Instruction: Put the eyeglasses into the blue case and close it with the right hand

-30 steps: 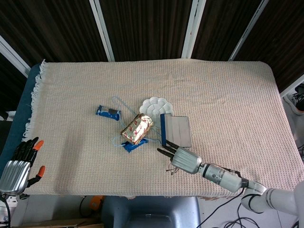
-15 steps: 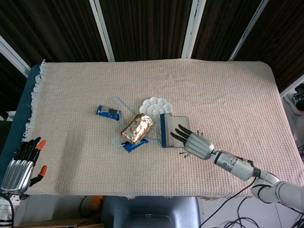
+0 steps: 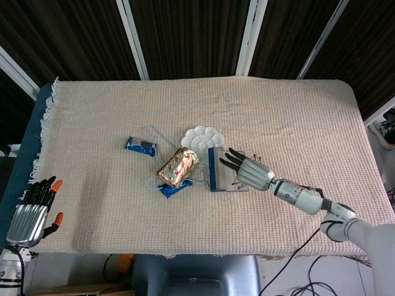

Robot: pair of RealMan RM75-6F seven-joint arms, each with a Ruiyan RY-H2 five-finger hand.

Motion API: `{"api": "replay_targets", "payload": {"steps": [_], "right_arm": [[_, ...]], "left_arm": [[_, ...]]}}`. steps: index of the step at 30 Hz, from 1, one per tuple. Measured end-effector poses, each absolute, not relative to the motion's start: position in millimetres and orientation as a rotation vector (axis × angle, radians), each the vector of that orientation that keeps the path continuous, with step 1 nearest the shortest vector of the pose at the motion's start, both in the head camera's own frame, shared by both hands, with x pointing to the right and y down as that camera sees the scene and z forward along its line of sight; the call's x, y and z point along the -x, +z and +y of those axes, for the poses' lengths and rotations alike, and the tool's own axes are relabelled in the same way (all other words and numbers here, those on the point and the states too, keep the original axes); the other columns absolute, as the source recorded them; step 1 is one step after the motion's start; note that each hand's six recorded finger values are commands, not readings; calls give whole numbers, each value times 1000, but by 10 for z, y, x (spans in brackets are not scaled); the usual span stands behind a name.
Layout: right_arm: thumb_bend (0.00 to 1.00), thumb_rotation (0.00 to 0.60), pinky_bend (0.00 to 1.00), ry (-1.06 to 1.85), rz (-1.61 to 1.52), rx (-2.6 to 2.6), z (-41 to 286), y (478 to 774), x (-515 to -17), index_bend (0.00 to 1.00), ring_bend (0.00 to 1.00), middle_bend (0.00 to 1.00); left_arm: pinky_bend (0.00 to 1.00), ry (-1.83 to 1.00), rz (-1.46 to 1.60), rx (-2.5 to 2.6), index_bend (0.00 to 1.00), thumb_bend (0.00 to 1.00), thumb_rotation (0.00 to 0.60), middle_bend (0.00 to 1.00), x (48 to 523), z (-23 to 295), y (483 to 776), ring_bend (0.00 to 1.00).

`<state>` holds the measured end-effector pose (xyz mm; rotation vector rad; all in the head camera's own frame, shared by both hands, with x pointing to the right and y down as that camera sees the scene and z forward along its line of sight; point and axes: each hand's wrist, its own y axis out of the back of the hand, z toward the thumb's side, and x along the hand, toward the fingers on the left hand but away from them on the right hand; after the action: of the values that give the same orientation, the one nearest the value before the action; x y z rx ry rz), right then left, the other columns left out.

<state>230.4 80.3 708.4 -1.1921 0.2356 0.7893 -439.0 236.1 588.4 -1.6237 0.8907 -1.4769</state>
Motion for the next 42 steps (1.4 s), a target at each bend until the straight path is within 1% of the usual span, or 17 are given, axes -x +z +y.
{"api": "replay_targets", "payload": {"steps": [8,16,42], "right_arm": [[703,600,0,783,254,1163,736,7192,-2216,757,0,71],[703,600,0,759,257,1175,754,7286,-2047,756,0,71],[703,600,0,670,248,1234,951,7248,-1800,756,0,71]], "left_arm": [[95,-1476,895,1626,0,385,600,0,4389,2337,5891,0],[94,-1479,892,1629,0,385,600,0,4391,2325,5906,0],[95,-1477,877,1634,0,386,600,0,4361,2329,5929,0]]}}
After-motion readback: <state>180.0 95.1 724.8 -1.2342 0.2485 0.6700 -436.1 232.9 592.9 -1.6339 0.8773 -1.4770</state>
